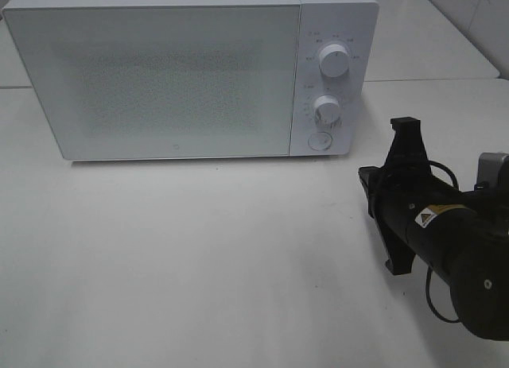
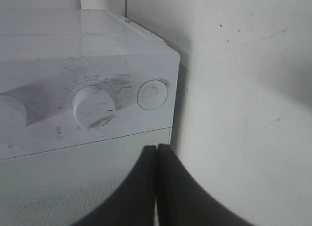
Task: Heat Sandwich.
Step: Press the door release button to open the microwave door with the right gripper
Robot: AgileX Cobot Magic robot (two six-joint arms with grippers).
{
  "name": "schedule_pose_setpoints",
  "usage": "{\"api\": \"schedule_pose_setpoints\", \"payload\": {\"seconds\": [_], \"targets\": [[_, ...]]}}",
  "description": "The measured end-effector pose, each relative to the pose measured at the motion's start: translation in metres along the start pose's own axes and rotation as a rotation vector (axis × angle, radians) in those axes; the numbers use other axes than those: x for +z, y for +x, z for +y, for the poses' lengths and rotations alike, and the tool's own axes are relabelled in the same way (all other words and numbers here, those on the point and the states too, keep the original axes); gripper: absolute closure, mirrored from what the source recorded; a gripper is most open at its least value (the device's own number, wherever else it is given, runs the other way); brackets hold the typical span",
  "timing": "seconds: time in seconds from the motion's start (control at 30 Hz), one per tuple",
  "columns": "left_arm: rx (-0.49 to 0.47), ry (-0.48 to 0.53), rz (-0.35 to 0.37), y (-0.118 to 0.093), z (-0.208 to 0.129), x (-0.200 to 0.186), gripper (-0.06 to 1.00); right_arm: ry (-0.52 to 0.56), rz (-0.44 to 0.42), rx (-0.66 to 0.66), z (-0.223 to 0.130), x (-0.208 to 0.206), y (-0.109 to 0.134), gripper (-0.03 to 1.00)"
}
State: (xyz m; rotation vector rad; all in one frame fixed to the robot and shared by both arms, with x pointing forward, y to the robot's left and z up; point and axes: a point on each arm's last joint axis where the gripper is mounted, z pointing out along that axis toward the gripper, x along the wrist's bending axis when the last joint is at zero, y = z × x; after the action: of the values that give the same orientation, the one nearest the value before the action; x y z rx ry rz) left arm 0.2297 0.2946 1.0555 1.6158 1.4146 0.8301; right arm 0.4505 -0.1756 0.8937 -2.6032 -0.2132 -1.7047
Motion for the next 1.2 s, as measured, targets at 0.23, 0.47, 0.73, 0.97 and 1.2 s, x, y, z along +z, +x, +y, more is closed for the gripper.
{"api": "schedule_pose_setpoints", "payload": {"seconds": [0.23,0.47,0.73,0.97,1.2], "targets": [[0.0,0.0,0.0,0.0,0.0,0.0,-0.02,-0.02,-0.041,0.033,-0.002,0.007,-0.007,0.95],[0.0,0.0,0.0,0.0,0.0,0.0,-0.02,-0.002,-0.037,0.067,-0.014,0.023,-0.006,0.95],[0.0,0.0,0.0,0.0,0.0,0.0,-0.02,-0.013,-0.047,0.082,-0.023,0.047,-0.006,0.95],[0.0,0.0,0.0,0.0,0.0,0.0,-0.02,-0.052,-0.064,0.125,-0.018,0.075,-0.004,0.95],[0.0,0.0,0.0,0.0,0.0,0.0,-0.02,-0.034,-0.046,0.128,-0.022,0.096,0.003,0.95]]}}
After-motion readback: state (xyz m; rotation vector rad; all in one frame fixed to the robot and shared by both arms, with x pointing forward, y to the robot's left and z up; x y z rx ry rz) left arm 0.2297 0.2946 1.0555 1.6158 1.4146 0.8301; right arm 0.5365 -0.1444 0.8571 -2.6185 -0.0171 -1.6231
